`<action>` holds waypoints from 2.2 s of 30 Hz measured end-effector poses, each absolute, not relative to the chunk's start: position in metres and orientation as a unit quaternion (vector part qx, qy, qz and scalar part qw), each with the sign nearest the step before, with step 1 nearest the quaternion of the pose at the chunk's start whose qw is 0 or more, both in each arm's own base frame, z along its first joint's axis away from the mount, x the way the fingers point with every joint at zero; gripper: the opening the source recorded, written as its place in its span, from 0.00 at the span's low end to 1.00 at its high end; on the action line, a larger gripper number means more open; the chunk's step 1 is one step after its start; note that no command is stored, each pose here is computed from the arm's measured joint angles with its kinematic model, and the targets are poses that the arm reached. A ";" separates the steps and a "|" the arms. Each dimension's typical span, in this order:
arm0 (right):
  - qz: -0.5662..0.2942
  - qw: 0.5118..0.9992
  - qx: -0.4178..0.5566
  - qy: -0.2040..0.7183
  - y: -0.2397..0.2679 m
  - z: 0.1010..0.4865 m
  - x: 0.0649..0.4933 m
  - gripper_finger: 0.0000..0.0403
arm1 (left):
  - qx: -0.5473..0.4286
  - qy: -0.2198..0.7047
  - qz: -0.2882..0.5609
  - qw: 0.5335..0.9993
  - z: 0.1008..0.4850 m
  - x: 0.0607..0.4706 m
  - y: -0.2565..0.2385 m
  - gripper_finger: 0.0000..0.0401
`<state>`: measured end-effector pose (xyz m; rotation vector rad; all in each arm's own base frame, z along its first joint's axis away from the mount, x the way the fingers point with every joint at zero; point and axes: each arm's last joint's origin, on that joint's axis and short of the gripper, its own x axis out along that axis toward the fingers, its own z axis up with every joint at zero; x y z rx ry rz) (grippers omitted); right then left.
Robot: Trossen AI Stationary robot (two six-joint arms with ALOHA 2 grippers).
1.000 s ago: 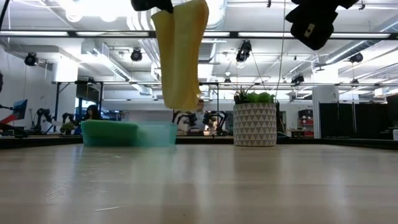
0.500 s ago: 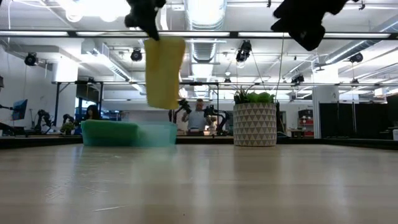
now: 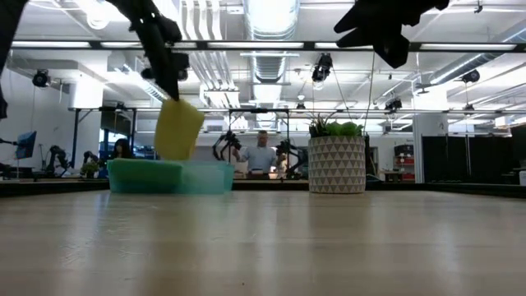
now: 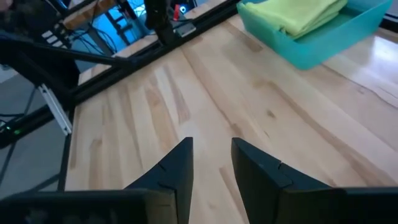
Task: Fold microfiber towels
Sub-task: Put the yellow microfiber cloth into the blue bin
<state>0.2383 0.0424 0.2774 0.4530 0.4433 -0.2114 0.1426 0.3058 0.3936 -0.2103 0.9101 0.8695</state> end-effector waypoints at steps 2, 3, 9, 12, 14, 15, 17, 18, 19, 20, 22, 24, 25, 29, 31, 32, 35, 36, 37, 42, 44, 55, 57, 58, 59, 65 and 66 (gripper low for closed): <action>-0.103 0.945 0.223 0.215 0.042 0.280 0.239 0.26 | -0.135 0.451 0.387 0.792 0.373 0.148 0.313 0.00; -0.103 0.946 0.222 0.214 0.042 0.280 0.239 0.26 | -0.153 0.467 0.375 0.786 0.361 0.152 0.315 0.00; -0.105 0.943 0.233 0.211 0.042 0.282 0.239 0.26 | -0.205 0.527 0.319 0.761 0.301 0.173 0.320 0.00; -0.107 0.939 0.252 0.209 0.043 0.282 0.239 0.26 | -0.206 0.531 0.315 0.759 0.293 0.173 0.319 0.00; -0.107 0.937 0.260 0.209 0.043 0.282 0.239 0.26 | -0.199 0.535 0.302 0.764 0.292 0.172 0.316 0.00; -0.105 0.936 0.264 0.210 0.044 0.282 0.239 0.26 | -0.195 0.533 0.296 0.768 0.294 0.171 0.314 0.00; -0.104 0.935 0.267 0.210 0.045 0.282 0.239 0.26 | -0.183 0.526 0.288 0.779 0.301 0.170 0.309 0.00; -0.102 0.934 0.269 0.211 0.045 0.282 0.238 0.26 | -0.175 0.524 0.283 0.784 0.305 0.169 0.306 0.00; -0.101 0.934 0.268 0.211 0.046 0.282 0.238 0.26 | -0.167 0.523 0.277 0.789 0.308 0.168 0.302 0.00; -0.100 0.934 0.269 0.211 0.046 0.282 0.238 0.26 | -0.161 0.521 0.274 0.792 0.312 0.167 0.299 0.00; -0.100 0.934 0.269 0.211 0.046 0.282 0.238 0.26 | -0.152 0.517 0.273 0.797 0.319 0.166 0.293 0.00; -0.098 0.934 0.269 0.212 0.046 0.282 0.238 0.26 | -0.142 0.517 0.269 0.800 0.325 0.163 0.286 0.00; -0.097 0.934 0.269 0.213 0.046 0.282 0.238 0.26 | -0.137 0.517 0.266 0.802 0.327 0.162 0.284 0.00; -0.096 0.934 0.269 0.213 0.046 0.282 0.238 0.26 | -0.143 0.539 0.271 0.784 0.322 0.158 0.275 0.00; -0.090 0.934 0.271 0.215 0.047 0.282 0.238 0.26 | -0.150 0.542 0.265 0.783 0.317 0.156 0.268 0.00; -0.087 0.934 0.271 0.217 0.047 0.282 0.238 0.26 | -0.153 0.544 0.261 0.782 0.315 0.154 0.263 0.00; -0.080 0.934 0.272 0.219 0.048 0.282 0.238 0.26 | -0.162 0.559 0.245 0.776 0.301 0.152 0.249 0.00; -0.079 0.934 0.272 0.219 0.049 0.282 0.238 0.26 | -0.165 0.564 0.238 0.773 0.297 0.152 0.244 0.00; -0.079 0.934 0.272 0.219 0.049 0.282 0.238 0.26 | -0.166 0.568 0.232 0.772 0.293 0.151 0.239 0.00; -0.078 0.934 0.271 0.219 0.049 0.282 0.238 0.26 | -0.166 0.567 0.227 0.774 0.277 0.148 0.219 0.00; -0.076 0.934 0.271 0.220 0.049 0.282 0.238 0.26 | -0.164 0.559 0.231 0.779 0.273 0.148 0.213 0.00; -0.063 0.930 0.283 0.224 0.051 0.282 0.238 0.26 | -0.162 0.559 0.199 0.788 0.246 0.161 0.192 0.00; -0.059 0.930 0.284 0.225 0.053 0.282 0.238 0.26 | -0.159 0.566 0.195 0.785 0.242 0.162 0.189 0.00; -0.058 0.930 0.284 0.225 0.054 0.283 0.237 0.26 | -0.156 0.570 0.195 0.783 0.241 0.163 0.188 0.00; -0.056 0.930 0.283 0.226 0.054 0.283 0.237 0.26 | -0.152 0.572 0.195 0.782 0.241 0.163 0.186 0.00; -0.053 0.930 0.286 0.227 0.057 0.283 0.237 0.26 | -0.122 0.573 0.209 0.783 0.250 0.162 0.177 0.00; -0.053 0.930 0.286 0.227 0.057 0.283 0.237 0.26 | -0.119 0.571 0.212 0.784 0.252 0.161 0.175 0.00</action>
